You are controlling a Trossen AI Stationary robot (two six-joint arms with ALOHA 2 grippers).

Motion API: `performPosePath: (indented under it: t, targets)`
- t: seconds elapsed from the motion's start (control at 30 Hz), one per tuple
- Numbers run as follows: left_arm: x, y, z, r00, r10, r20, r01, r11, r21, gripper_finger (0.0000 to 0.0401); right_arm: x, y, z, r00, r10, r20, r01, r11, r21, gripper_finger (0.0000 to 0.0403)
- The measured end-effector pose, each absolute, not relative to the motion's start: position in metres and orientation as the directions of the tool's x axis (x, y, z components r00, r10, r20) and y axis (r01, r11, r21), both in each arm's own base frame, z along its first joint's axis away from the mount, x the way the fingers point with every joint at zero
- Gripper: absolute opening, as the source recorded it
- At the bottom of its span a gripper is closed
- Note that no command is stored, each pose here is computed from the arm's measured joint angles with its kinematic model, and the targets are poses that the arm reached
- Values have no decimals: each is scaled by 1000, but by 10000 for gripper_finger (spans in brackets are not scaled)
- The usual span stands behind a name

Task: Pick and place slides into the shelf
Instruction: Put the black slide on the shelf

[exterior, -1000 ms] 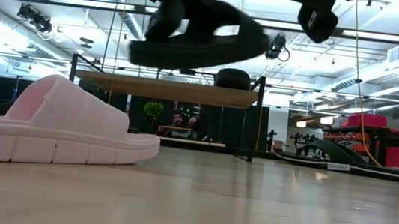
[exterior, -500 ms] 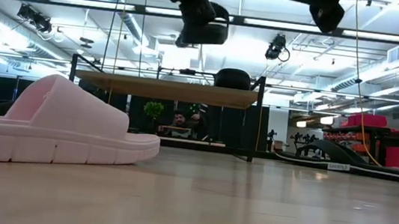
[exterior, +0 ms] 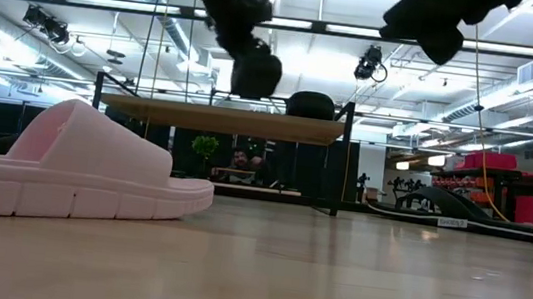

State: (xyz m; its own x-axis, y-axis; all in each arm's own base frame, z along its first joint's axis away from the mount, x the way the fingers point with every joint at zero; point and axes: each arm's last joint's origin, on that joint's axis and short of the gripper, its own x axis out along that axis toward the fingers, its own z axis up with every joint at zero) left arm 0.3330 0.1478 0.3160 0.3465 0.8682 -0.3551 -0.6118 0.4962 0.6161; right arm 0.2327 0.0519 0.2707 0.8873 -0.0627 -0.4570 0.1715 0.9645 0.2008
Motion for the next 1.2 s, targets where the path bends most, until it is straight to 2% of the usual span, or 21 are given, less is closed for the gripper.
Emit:
performPosePath:
  t: [0.07,0.23,0.37,0.5,0.67,0.97,1.2]
  targets:
    - [328,157,315,324,872,-368,-646,488,587,12,232,52,272,888,-63,-455,169,966,196,117]
    - [328,163,303,394,793,-465,-614,603,508,19,231,51,272,887,-63,-457,148,977,152,117]
    - [338,161,286,394,763,-513,-527,645,554,12,231,51,272,887,-63,-457,143,979,143,117]
    - [348,158,272,388,756,-527,-491,654,576,14,231,51,272,889,-63,-453,143,979,144,117]
    - [352,155,269,396,751,-529,-493,659,568,34,231,51,272,889,-63,-453,143,979,143,117]
    - [360,142,270,444,734,-514,-415,677,607,27,231,51,272,889,-64,-453,143,979,142,117]
    - [362,141,271,457,734,-502,-431,676,598,63,231,51,272,889,-64,-453,142,980,142,117]
